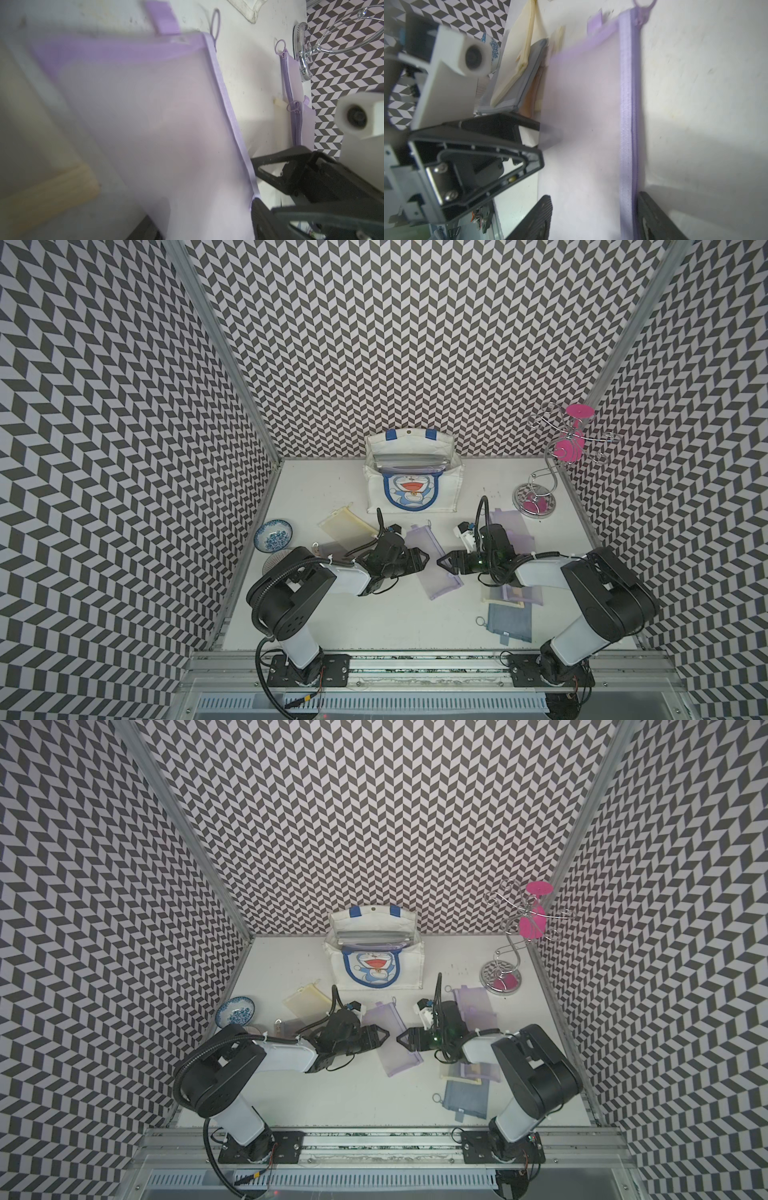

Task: Put the pencil pouch into the canvas bag
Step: Pick up the pencil pouch from the center of the board.

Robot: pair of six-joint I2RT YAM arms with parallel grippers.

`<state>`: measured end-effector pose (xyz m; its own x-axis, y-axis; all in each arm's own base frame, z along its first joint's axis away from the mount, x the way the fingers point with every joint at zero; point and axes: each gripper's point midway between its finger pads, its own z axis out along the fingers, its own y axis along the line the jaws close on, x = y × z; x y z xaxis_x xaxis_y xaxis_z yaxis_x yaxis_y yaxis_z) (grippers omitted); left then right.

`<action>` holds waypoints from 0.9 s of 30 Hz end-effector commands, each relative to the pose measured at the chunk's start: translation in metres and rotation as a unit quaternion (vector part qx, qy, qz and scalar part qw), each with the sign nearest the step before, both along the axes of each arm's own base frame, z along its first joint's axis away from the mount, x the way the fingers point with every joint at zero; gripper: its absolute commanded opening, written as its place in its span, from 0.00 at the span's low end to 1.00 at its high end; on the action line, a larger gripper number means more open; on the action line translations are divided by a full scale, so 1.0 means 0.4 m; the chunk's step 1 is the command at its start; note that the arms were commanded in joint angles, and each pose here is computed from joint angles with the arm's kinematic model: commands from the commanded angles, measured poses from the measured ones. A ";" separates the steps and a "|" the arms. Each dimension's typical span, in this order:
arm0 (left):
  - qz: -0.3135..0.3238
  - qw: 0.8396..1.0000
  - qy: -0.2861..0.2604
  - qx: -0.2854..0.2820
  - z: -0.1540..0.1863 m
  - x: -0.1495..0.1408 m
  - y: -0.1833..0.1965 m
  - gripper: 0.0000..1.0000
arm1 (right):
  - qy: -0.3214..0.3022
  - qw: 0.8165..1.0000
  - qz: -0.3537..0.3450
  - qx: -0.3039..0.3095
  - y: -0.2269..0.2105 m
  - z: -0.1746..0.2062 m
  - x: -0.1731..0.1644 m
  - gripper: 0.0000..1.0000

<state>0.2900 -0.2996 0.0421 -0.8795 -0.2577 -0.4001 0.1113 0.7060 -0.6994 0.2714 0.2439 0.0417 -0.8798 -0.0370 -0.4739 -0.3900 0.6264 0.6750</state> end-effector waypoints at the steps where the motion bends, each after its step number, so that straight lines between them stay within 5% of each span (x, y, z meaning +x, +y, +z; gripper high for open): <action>1: 0.006 0.999 0.034 0.032 -0.071 -0.022 0.027 0.63 | 0.023 1.000 0.004 0.007 0.002 -0.012 -0.052 0.65; 5: 0.001 0.999 0.031 0.027 -0.070 -0.023 0.023 0.45 | 0.023 1.000 0.005 0.009 0.005 -0.003 -0.067 0.65; 11: -0.008 1.000 0.011 0.024 -0.044 -0.027 0.026 0.00 | 0.018 1.000 0.006 0.012 0.004 0.016 -0.067 0.65; 19: -0.086 0.992 -0.083 -0.037 0.099 -0.069 0.000 0.00 | 0.000 0.998 0.010 0.063 0.003 0.104 -0.086 0.69; 27: -0.176 0.945 -0.245 -0.125 0.353 -0.159 -0.005 0.00 | -0.113 0.976 0.065 0.173 0.022 0.349 -0.111 0.74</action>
<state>0.2387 -0.2967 0.1421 -0.7560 -0.1335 -0.6408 0.5108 0.4919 -0.7051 0.2300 0.2443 0.1318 -0.8296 0.0410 -0.5568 -0.4872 0.4339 0.7578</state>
